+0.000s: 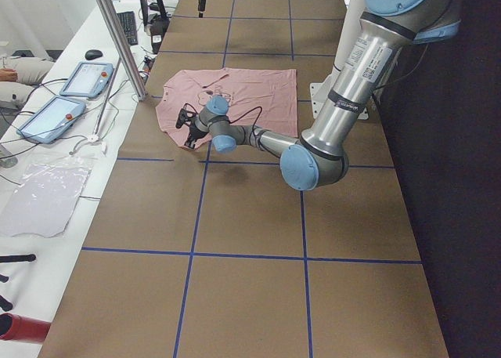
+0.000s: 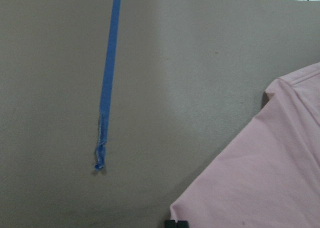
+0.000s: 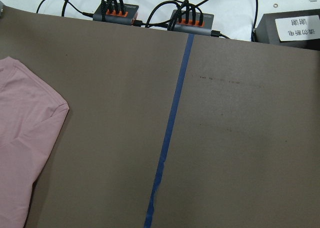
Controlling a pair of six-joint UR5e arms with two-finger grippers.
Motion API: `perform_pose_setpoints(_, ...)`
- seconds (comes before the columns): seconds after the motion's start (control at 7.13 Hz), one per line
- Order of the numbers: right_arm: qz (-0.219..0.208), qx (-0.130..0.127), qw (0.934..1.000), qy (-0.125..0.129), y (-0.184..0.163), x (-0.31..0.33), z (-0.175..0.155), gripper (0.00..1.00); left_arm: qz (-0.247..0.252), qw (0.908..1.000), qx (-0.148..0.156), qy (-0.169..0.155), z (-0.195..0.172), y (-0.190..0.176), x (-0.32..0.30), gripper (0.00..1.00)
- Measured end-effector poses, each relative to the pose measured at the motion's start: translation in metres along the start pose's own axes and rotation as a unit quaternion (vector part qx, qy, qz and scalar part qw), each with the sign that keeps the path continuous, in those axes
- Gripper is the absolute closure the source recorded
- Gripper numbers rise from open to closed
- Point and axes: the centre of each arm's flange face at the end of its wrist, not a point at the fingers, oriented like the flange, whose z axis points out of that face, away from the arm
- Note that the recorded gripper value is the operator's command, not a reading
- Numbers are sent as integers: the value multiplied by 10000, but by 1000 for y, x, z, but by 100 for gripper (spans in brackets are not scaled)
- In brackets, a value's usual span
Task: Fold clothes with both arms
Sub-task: 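Fold the other sleeve inward with the left gripper while the right gripper withdraws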
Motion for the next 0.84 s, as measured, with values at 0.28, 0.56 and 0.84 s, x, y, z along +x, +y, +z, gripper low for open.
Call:
perform_pose_setpoints(0.28, 25, 1, 10000, 0, 0, 0, 0, 0, -31, 9995, -176, -251, -38, -26, 55, 100)
perform_pose_setpoints(0.56, 27, 8, 10000, -5, 0, -1, -1, 0, -259, 9967, -469, -601, -58, -43, 126, 100)
perform_pose_setpoints(0.84, 33, 10, 10000, -8, -1, -2, -1, 0, -532, 9937, -638, -752, -46, -48, 183, 100)
